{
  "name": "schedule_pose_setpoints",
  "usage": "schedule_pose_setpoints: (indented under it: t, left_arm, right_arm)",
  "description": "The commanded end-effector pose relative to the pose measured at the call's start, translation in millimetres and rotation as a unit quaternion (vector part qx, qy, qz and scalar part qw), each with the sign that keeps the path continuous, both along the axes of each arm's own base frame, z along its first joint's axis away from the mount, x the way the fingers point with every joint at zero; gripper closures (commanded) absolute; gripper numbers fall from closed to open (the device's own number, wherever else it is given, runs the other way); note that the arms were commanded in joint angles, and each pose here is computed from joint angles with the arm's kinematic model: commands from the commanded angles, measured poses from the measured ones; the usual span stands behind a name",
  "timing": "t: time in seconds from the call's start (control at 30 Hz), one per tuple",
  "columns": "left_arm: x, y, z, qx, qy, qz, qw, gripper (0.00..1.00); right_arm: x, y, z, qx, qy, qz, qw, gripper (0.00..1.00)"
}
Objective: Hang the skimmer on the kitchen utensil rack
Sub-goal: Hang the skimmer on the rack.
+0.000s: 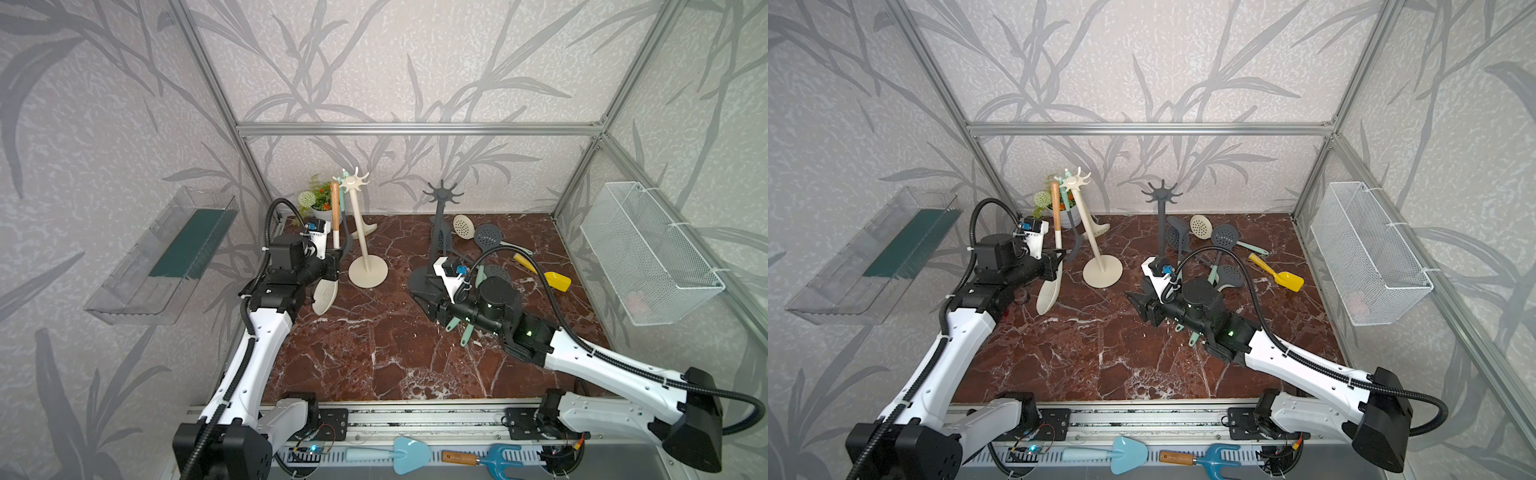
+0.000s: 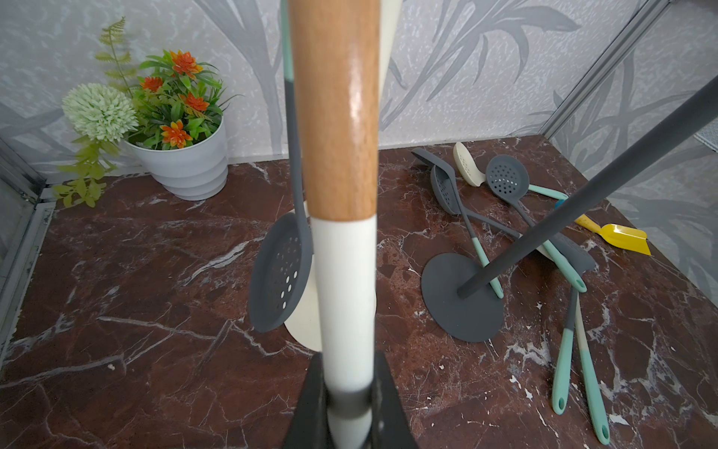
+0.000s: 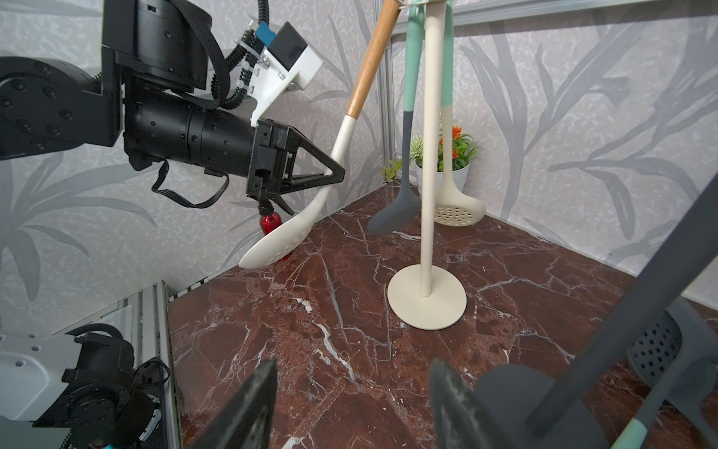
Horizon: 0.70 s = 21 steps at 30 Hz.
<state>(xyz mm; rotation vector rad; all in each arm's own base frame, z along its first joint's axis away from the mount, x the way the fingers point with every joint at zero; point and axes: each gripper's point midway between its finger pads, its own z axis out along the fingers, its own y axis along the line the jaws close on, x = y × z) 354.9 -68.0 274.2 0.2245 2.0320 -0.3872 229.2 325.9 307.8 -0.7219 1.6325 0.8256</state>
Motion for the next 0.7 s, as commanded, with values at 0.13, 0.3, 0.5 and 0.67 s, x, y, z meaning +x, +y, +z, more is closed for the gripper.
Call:
schedule_pose_setpoints:
  t: [0.13,0.3,0.5,0.67]
  left_arm:
    - [5,1,16,0.017,-0.019,-0.006,1.000,1.00]
    - [9,4,14,0.026,-0.010,-0.002,1.000,1.00]
    - [10,6,4,0.036,0.005,0.001,0.999,1.00]
    - [14,7,-8,0.045,0.019,0.002,0.999,1.00]
  right_arm:
    - [-2,1,17,0.019,-0.014,0.005,1.000,0.37]
    - [-2,1,16,0.018,-0.014,0.005,1.000,0.37]
    - [-3,0,16,0.018,-0.014,0.005,1.000,0.37]
    - [-3,-1,16,0.019,-0.016,0.005,1.000,0.37]
